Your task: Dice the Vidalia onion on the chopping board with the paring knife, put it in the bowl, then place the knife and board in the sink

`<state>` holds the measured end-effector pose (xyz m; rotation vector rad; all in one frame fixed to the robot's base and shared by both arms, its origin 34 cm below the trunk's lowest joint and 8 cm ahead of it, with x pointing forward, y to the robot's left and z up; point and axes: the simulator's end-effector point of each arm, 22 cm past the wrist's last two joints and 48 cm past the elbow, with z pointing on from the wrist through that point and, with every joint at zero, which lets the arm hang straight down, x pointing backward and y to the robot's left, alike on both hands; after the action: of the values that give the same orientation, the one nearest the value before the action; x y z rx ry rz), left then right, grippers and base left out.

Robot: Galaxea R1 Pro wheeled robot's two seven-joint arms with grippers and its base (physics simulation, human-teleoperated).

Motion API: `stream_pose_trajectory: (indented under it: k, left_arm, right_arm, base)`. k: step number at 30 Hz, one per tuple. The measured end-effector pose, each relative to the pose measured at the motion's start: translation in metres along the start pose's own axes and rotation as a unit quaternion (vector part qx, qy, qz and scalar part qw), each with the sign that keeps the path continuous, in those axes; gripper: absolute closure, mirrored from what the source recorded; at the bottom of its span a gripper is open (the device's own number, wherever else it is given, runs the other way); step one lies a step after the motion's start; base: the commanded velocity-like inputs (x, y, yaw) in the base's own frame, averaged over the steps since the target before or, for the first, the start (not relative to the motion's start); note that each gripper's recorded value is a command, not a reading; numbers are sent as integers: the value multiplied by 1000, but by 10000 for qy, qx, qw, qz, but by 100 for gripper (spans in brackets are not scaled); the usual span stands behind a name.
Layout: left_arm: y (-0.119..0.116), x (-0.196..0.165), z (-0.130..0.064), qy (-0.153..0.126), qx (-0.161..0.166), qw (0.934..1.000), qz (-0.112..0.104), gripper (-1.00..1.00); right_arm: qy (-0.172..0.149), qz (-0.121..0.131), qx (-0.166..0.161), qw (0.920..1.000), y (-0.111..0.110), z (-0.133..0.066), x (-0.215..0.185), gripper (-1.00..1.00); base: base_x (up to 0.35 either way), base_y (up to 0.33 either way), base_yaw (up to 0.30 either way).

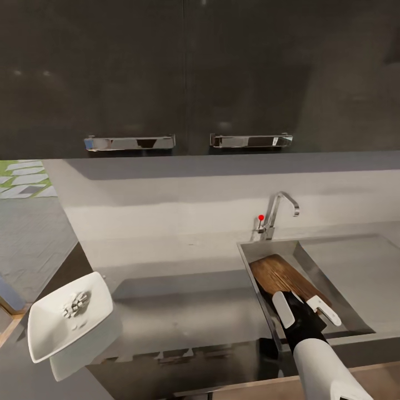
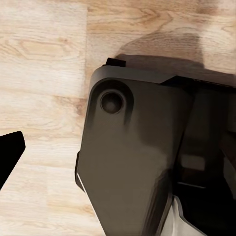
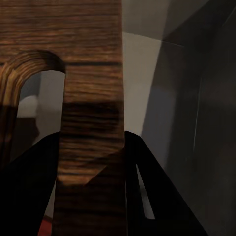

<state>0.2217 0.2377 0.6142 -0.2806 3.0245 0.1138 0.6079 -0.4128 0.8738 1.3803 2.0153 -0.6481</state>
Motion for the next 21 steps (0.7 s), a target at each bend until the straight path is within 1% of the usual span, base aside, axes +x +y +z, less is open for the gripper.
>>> stream_pose_trajectory:
  k: [1,21]
  left_arm:
    - [0,0,0,0,0,10000,0,-100]
    - [0,0,0,-1,4,10000,1,-100]
  right_arm:
    - [0,0,0,10000,0,0,0,-100]
    - [-31,44,-22,10000,1,-1,-4,-100]
  base:
    - [0,0,0]
    - [0,0,0]
